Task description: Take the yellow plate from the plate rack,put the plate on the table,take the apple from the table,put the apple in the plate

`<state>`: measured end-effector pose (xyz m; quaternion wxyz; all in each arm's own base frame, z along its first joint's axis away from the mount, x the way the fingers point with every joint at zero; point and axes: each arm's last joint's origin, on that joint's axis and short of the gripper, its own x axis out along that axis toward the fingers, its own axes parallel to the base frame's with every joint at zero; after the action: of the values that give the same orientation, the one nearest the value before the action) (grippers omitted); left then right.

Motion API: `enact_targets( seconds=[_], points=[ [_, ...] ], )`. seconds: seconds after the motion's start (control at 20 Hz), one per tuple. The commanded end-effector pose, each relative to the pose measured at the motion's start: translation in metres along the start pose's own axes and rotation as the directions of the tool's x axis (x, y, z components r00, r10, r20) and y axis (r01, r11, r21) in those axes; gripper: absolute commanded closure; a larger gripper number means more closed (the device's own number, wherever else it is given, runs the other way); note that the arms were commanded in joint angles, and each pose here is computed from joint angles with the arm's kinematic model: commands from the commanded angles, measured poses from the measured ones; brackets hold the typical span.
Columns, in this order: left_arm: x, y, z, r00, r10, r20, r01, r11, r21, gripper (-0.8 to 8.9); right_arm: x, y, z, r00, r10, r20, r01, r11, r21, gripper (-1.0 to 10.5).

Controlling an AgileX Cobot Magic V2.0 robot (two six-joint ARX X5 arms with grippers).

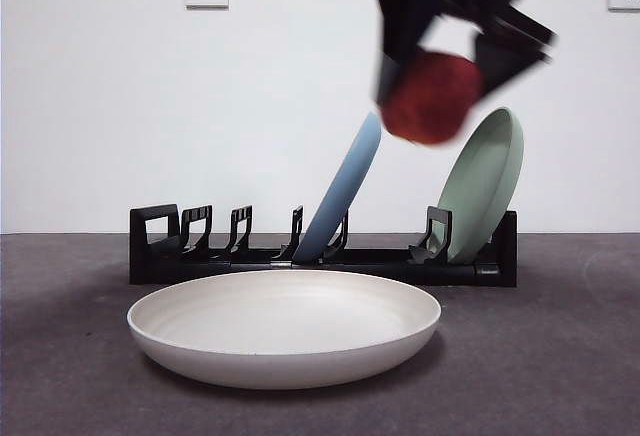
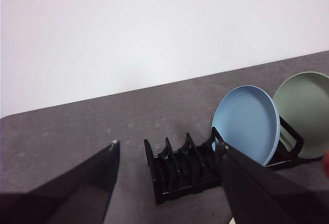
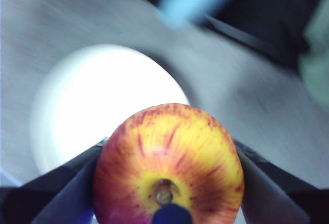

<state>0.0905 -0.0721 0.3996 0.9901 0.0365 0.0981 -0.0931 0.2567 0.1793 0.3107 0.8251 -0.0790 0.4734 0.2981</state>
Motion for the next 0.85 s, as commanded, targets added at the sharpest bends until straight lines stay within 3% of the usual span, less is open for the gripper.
enact_targets(
  seconds=[0.05,0.25,0.35,0.85],
  points=[
    [0.000,0.000,0.000,1.000,0.007,0.001,-0.008,1.000,0.018,5.00,0.005,0.025,0.013,0.999,0.047,0.004,-0.046,0.997,-0.057,9.6],
    [0.000,0.000,-0.001,1.000,0.008,-0.002,-0.008,0.999,0.042,5.00,0.043,0.055,0.016,0.994,0.062,-0.086,-0.072,0.990,-0.124,9.6],
    [0.000,0.000,-0.002,1.000,0.009,-0.011,-0.008,0.999,0.049,5.00,0.069,0.060,0.011,0.988,0.029,-0.151,-0.050,0.989,-0.138,9.6],
    [0.000,0.001,-0.006,0.999,0.013,-0.050,-0.010,0.997,0.077,5.00,0.159,0.059,-0.014,0.928,-0.038,-0.371,-0.019,0.989,-0.147,9.6]
  ],
)
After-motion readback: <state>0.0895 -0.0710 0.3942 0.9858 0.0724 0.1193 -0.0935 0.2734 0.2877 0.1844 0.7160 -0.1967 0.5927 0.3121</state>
